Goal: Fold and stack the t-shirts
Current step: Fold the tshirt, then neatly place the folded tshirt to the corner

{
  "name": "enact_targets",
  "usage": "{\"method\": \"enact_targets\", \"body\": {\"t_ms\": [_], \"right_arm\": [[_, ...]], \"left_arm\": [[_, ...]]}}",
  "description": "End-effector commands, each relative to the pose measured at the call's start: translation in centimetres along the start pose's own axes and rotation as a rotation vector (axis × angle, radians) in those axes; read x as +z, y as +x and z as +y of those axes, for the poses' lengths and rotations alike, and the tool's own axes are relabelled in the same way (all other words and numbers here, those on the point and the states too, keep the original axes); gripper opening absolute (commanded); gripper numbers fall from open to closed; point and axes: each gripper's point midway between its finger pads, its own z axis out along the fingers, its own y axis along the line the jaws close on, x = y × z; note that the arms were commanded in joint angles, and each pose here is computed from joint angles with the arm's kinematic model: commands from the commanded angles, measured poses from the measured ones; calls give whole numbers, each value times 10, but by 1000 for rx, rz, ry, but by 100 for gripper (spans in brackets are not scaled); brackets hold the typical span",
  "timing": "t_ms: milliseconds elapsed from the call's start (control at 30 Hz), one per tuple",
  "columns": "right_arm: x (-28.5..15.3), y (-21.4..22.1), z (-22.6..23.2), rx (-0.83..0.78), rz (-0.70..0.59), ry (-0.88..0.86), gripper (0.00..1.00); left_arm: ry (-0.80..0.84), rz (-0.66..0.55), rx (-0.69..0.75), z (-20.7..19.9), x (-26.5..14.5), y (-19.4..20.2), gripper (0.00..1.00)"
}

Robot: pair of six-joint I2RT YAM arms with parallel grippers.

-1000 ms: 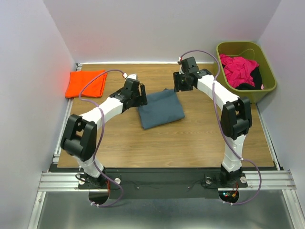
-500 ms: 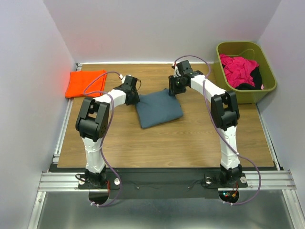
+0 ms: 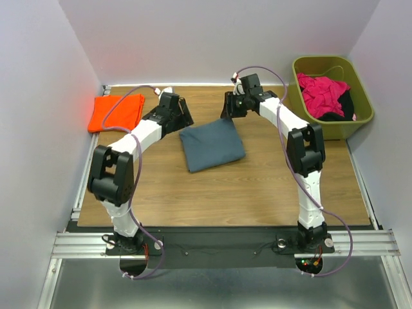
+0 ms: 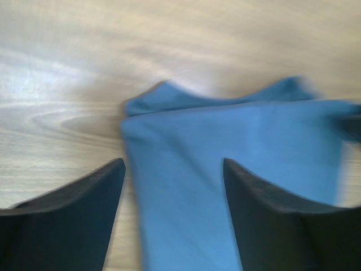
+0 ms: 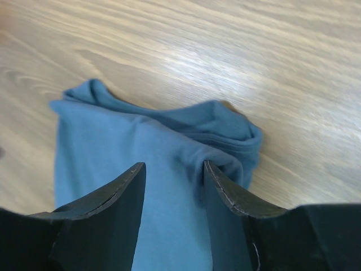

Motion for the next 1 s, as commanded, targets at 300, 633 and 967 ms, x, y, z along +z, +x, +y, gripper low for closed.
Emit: {"method": "enact_targets", "body": {"t_ms": [300,633,967], "right_arm": [[-46,-68,28,-23,-287,-44,52],[-52,-74,36,-48,-309,-80,52],[11,-16,53,-4,-88,-393,46]], "left_arm": [[153,-8,-44,-36,2,8,59],[119,19,-27,-24,27,24,58],[80,42,-23,-11,46,31,57]]}}
